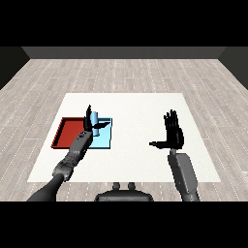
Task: Pick the blue can and put it in the blue box
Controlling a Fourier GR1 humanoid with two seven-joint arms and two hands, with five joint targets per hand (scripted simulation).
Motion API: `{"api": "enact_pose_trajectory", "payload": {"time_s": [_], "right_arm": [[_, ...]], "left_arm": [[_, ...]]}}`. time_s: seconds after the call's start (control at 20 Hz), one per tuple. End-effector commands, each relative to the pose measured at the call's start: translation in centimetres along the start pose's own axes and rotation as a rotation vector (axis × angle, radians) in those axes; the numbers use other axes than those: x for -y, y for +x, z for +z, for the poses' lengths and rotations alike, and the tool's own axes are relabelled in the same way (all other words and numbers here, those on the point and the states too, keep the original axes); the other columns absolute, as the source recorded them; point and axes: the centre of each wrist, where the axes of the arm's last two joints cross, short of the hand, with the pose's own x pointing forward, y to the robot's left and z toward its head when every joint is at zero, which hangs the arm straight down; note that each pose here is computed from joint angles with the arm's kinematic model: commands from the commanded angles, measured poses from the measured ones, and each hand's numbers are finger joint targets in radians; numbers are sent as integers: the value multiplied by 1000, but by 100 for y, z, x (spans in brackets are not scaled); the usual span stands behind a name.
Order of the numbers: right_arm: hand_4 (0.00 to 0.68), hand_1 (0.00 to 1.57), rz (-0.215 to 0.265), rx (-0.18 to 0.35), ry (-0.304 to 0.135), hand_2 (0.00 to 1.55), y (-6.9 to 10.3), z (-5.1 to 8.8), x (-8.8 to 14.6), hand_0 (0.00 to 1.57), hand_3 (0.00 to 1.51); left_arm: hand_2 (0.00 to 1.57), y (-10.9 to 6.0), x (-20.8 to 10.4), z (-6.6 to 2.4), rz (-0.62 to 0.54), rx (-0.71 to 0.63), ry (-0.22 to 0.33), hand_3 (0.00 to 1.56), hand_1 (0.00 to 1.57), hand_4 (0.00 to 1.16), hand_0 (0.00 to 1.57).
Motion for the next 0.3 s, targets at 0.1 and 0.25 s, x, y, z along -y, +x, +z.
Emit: {"api": "enact_pose_trajectory", "payload": {"time_s": [0.1,0.25], "right_arm": [[0,0,16,-70,13,0,-72,103,127,0,0],[0,0,57,-100,46,0,-148,250,163,0,0]], "left_arm": [[0,164,213,177,342,272,-260,0,0,0,0],[0,7,30,399,435,242,-310,0,0,0,0]]}}
